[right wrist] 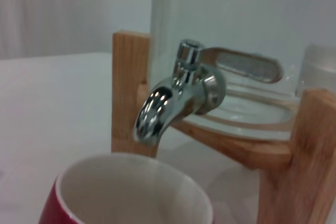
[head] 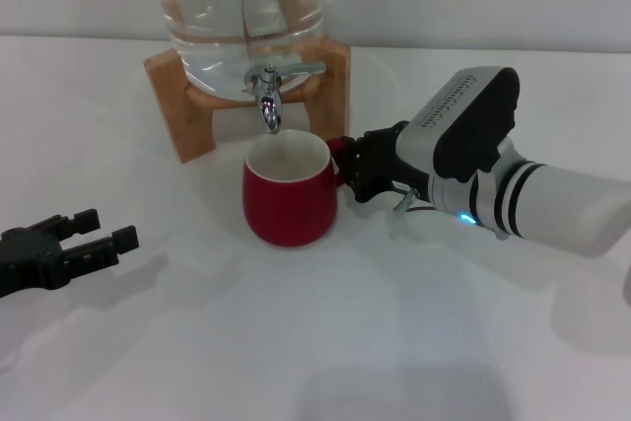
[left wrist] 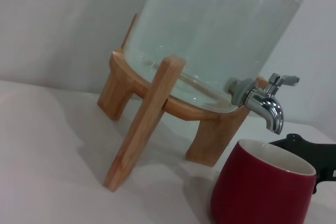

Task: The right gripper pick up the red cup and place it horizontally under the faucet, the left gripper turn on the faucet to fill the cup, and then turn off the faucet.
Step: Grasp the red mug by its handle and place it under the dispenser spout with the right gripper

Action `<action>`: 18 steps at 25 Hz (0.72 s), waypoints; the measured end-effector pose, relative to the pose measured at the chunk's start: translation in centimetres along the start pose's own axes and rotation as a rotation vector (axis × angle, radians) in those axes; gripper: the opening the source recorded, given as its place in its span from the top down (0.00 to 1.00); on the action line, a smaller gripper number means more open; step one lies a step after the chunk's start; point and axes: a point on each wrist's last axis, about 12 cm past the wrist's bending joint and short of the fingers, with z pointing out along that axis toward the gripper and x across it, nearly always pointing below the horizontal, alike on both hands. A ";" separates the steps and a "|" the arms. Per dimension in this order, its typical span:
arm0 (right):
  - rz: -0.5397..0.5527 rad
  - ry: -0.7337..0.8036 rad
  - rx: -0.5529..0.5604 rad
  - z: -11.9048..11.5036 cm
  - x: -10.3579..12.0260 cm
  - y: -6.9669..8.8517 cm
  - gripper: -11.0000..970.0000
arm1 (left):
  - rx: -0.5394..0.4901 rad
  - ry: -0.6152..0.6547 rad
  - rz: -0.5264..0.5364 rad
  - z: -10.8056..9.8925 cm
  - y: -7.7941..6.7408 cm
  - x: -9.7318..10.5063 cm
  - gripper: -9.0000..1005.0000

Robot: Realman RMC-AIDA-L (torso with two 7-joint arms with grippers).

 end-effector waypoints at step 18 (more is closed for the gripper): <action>0.031 -0.054 -0.007 -0.2 -0.5 -0.1 0.89 | 0.002 0.005 -0.008 0.1 -0.1 0.2 0.12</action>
